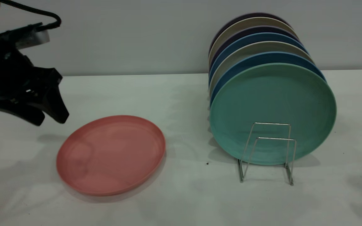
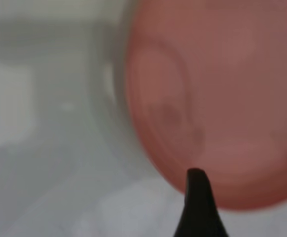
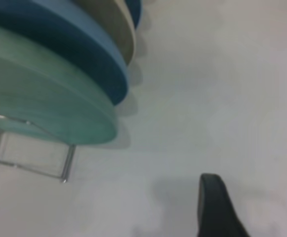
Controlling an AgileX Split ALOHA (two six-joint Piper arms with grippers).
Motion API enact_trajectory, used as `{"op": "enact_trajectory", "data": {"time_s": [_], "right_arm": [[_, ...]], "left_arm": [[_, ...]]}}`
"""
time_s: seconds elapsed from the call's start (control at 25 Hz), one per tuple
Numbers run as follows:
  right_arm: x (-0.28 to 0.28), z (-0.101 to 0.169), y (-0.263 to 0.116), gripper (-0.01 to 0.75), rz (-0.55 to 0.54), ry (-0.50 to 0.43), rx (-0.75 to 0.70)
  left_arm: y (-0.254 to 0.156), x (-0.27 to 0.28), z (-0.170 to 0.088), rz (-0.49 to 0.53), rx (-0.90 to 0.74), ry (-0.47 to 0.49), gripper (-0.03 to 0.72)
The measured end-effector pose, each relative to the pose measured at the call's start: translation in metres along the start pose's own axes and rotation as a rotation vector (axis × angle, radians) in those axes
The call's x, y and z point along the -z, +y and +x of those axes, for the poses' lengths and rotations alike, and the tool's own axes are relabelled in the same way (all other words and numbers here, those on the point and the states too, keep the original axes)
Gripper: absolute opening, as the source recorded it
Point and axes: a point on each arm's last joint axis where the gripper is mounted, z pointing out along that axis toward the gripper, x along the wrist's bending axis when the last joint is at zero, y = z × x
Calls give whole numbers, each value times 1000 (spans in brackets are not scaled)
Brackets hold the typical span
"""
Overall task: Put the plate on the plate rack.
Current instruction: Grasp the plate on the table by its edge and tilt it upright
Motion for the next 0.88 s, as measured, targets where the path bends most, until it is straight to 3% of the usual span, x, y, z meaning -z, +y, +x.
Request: {"op": "enact_trajectory", "data": {"time_s": [0.24, 0.44, 0.88], "right_arm": [[-15, -2, 1, 439, 17, -8, 3], [-37, -3, -7, 439, 75, -6, -16], [-47, -4, -10, 426, 84, -13, -36]], "left_arm": [[6, 2, 22, -63, -1, 63, 545], [2, -4, 44, -47, -6, 88, 545], [-8, -41, 54, 7, 18, 101, 545]]}}
